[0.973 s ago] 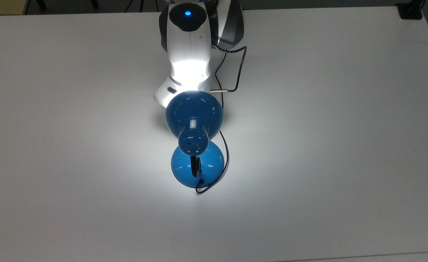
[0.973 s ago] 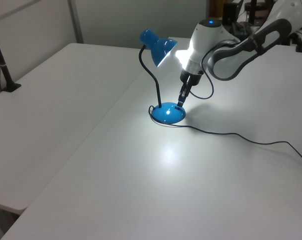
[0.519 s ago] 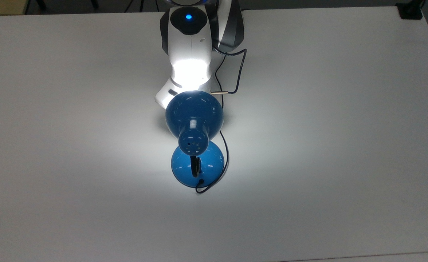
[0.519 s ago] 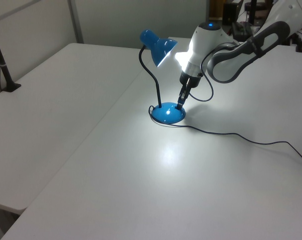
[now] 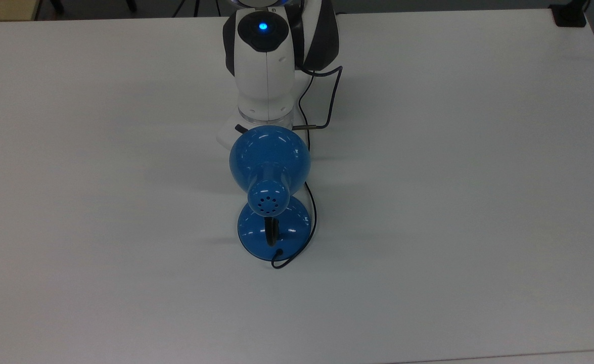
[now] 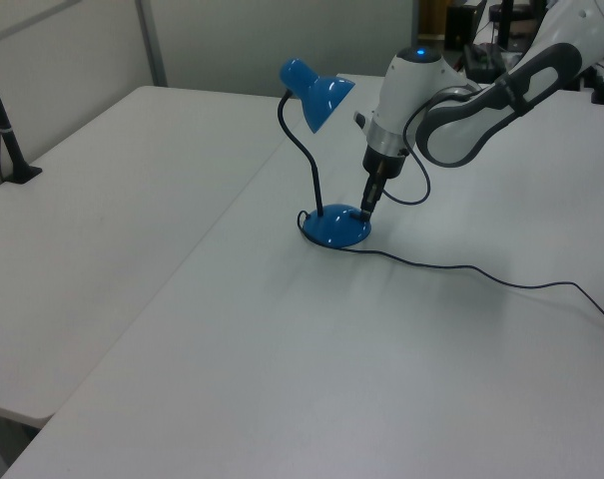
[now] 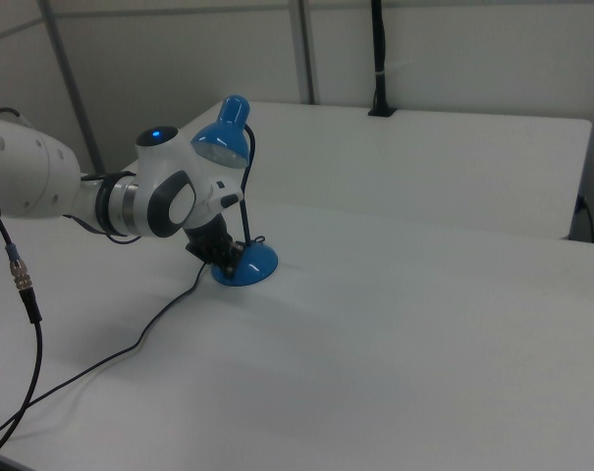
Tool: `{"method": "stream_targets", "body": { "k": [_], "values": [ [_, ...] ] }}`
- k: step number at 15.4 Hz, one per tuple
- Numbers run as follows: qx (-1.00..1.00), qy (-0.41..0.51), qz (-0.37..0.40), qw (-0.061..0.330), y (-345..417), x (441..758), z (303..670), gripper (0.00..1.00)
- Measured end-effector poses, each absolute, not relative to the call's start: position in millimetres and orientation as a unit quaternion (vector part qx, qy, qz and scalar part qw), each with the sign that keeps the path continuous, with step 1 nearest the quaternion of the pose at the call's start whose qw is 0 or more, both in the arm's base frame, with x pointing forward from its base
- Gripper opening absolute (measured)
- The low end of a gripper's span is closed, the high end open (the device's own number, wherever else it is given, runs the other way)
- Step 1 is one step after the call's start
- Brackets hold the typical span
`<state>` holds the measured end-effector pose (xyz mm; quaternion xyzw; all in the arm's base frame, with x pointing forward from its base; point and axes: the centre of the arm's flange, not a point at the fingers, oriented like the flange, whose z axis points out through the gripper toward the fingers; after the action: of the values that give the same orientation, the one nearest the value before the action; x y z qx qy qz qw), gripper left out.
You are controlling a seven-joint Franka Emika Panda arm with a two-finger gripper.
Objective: Turn off the lamp
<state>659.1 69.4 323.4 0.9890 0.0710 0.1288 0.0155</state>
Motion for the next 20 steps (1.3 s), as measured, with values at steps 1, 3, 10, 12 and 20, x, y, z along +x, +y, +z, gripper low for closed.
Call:
{"method": "stream_targets", "body": {
  "k": [1,3,10,12,20],
  "values": [
    [0.991,0.07,0.109,0.018,68.5,655.4,322.0,0.01],
    [0.994,0.069,0.079,0.022,66.9,647.7,332.2,0.01],
    [0.997,0.059,0.014,0.036,58.7,605.5,448.3,0.01],
    [0.998,0.056,0.007,0.038,57.0,597.3,480.6,0.03],
    [0.998,0.043,-0.004,0.042,50.3,577.0,584.5,0.54]
  ]
}}
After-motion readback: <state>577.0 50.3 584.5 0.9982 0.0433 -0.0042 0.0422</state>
